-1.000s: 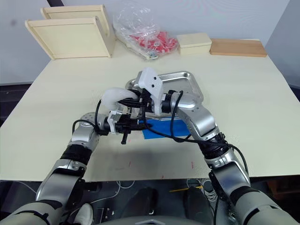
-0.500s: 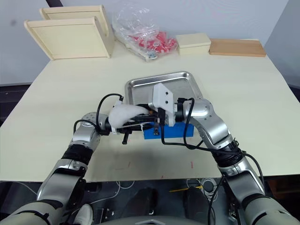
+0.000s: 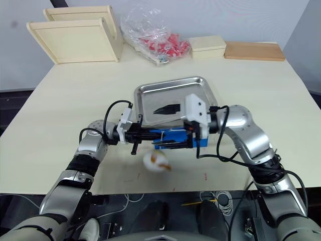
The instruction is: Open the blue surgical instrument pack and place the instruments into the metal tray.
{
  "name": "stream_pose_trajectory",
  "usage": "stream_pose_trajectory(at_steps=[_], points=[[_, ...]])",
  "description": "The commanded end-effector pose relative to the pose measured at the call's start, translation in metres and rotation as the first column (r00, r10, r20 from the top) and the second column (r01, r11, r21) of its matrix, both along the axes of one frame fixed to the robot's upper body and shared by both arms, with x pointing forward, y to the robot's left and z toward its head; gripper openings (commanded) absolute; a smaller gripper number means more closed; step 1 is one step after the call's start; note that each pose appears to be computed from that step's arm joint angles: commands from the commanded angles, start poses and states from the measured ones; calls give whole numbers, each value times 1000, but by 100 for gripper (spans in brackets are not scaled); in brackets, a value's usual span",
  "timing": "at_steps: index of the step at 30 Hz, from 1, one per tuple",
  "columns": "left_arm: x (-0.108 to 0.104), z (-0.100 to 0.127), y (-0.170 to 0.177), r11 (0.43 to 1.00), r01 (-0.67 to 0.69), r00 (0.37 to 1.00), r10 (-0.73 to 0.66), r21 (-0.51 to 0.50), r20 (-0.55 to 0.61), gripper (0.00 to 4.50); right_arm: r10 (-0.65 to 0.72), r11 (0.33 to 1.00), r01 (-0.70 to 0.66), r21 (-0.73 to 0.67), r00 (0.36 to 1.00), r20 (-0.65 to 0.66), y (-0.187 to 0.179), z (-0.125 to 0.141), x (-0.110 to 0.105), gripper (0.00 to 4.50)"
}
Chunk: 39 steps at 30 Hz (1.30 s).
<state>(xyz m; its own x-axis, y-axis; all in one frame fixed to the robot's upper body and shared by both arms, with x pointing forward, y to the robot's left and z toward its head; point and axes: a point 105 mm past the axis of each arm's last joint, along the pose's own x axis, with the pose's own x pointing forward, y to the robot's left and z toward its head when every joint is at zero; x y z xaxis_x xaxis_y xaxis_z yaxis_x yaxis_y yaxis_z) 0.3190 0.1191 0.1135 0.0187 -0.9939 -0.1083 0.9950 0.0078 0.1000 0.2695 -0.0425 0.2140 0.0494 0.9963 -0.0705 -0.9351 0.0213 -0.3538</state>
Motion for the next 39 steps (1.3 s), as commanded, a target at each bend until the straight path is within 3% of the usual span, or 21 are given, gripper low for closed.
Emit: stream_pose_trajectory(at_steps=[1,4,10,22,23,25,32,39], points=[[-7,-8,1,998,51,999,-51,29,-19,0,-63,998,63,-12,998,-27,-21,-2,3,436],[-7,-11,3,998,47,999,-46,35,-21,0,-123,991,115,-62,982,-146,-43,-20,12,436],[-7,-11,2,998,48,999,-48,39,-17,0,-198,980,181,-88,947,-252,-57,-56,30,436],[-7,-12,7,998,36,999,-36,50,-12,0,-166,981,136,-137,958,-234,-54,-83,34,436],[-7,-12,7,998,35,999,-35,50,-12,0,-165,981,136,-136,959,-232,-54,-84,34,400],[-7,-12,7,998,35,999,-34,50,-12,0,-165,983,141,-117,958,-236,-54,-82,35,375],[-7,-13,8,998,34,999,-34,55,-12,0,-143,989,144,-19,947,-287,-50,-70,37,21],[-7,-13,8,998,36,999,-36,54,-11,0,-158,987,153,-42,943,-291,-53,-78,38,9]])
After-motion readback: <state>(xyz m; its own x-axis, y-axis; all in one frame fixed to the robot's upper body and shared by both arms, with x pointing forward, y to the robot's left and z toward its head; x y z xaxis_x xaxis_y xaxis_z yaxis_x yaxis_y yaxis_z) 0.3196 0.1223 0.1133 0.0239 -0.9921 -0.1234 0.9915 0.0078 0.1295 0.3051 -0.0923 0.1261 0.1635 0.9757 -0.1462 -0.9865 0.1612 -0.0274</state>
